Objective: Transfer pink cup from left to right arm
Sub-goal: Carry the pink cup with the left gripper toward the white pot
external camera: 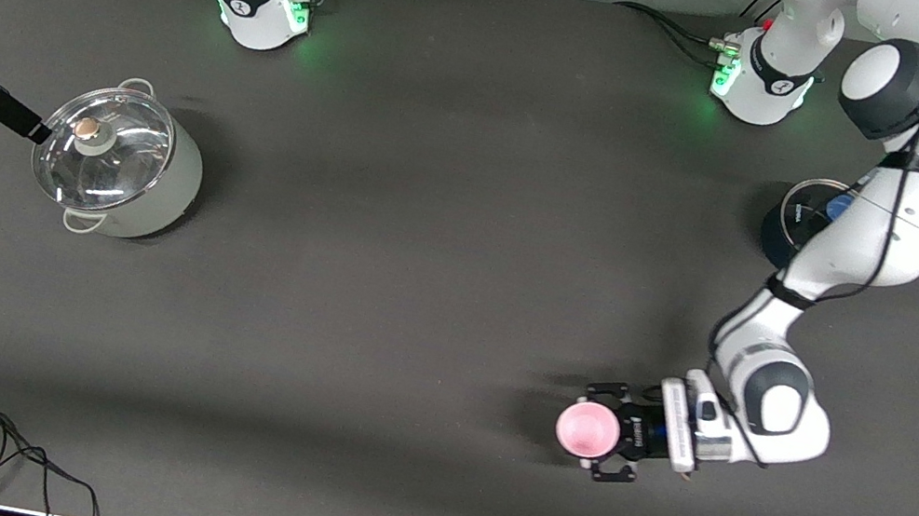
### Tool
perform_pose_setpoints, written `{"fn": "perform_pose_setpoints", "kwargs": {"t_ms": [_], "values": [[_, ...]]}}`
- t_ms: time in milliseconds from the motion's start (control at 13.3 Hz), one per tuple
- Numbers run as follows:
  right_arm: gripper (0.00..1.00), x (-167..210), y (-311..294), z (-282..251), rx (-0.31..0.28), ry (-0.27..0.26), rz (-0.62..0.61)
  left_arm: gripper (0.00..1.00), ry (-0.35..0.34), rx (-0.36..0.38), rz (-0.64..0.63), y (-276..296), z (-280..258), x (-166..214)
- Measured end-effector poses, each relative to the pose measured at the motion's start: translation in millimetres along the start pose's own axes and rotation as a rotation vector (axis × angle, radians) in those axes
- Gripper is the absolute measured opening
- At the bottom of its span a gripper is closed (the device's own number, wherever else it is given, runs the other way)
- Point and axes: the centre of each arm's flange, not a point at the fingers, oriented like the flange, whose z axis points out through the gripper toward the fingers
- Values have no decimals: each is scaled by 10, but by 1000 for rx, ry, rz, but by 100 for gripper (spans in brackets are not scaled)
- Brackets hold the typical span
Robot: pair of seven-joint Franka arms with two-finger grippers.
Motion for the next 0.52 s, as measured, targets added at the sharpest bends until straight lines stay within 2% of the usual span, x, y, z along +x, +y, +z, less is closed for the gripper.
{"fn": "perform_pose_setpoints", "kwargs": {"t_ms": [75, 225, 524], "values": [[100, 9, 16, -1, 2, -1, 73, 59, -5, 35, -7, 45, 193, 162], [100, 10, 20, -4, 14, -9, 144, 59, -10, 79, -44, 187, 557, 473], [100, 14, 25, -11, 21, -11, 165, 59, -34, 139, -83, 512, 1090, 954]]}}
